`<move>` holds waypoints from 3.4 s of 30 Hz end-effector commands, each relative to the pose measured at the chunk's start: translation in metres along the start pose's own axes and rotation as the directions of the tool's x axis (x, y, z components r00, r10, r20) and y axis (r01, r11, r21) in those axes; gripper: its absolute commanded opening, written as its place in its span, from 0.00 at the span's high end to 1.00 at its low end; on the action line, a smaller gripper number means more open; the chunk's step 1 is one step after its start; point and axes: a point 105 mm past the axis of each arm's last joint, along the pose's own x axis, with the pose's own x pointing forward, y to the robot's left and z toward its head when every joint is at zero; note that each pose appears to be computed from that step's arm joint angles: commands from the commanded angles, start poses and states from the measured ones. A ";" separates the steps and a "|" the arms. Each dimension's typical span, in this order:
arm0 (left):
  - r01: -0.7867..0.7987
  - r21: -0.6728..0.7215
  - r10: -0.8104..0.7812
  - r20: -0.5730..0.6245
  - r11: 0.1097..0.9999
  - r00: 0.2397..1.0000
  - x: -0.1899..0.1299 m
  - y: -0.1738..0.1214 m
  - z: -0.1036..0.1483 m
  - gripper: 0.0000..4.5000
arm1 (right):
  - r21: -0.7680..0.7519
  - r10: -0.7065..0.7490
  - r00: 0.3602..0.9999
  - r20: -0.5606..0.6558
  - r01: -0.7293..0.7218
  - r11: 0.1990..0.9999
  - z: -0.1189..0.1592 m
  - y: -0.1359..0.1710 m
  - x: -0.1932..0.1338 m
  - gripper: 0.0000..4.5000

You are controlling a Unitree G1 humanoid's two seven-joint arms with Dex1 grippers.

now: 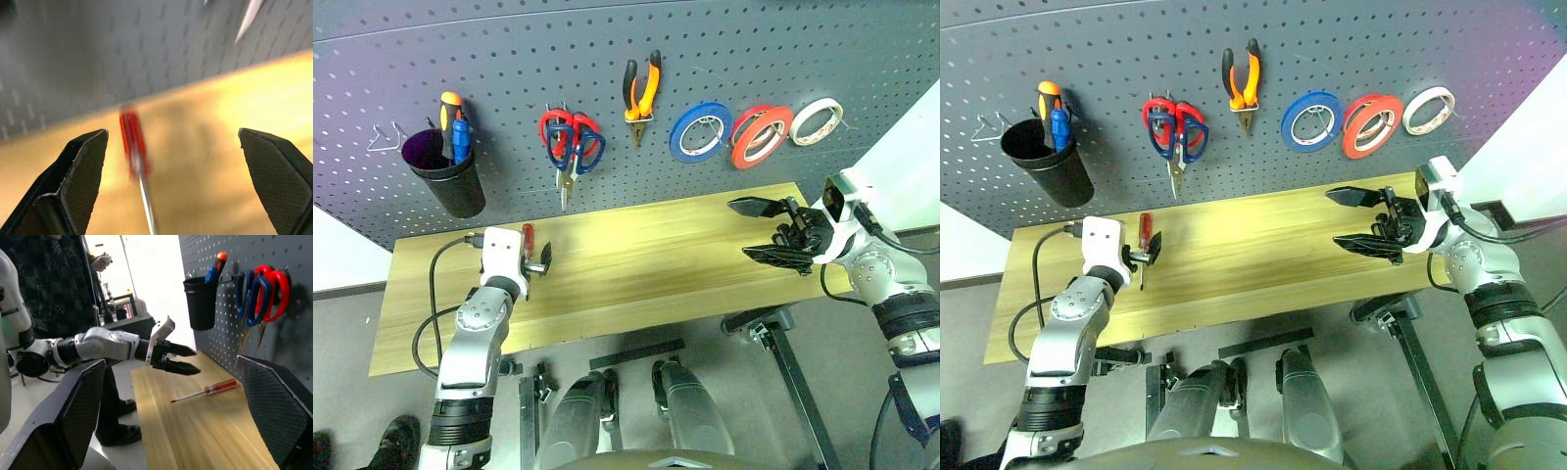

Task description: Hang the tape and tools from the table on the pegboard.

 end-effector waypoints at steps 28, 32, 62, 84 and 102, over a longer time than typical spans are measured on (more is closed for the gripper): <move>-0.260 -0.024 0.254 -0.147 0.965 0.956 0.046 0.056 0.012 0.01 | 0.006 0.017 1.000 -0.020 -0.017 1.000 0.001 0.018 -0.008 0.00; -0.247 0.003 0.245 -0.137 0.969 0.960 0.052 0.053 0.013 0.01 | 0.007 0.023 1.000 -0.018 -0.023 1.000 0.003 0.023 -0.008 0.00; -0.140 0.050 0.148 -0.237 0.989 0.960 0.092 0.030 -0.005 0.37 | 0.003 0.000 1.000 -0.029 0.000 1.000 0.003 0.029 -0.014 0.00; -0.074 0.011 0.074 -0.280 0.997 0.957 0.038 -0.001 -0.012 0.80 | -0.027 -0.027 0.996 -0.081 0.025 0.999 -0.006 0.012 -0.013 0.00; -0.086 0.210 0.101 -0.065 0.974 0.993 0.002 -0.007 0.018 0.80 | 0.008 -0.060 0.998 -0.032 0.060 0.998 -0.007 0.003 -0.016 0.00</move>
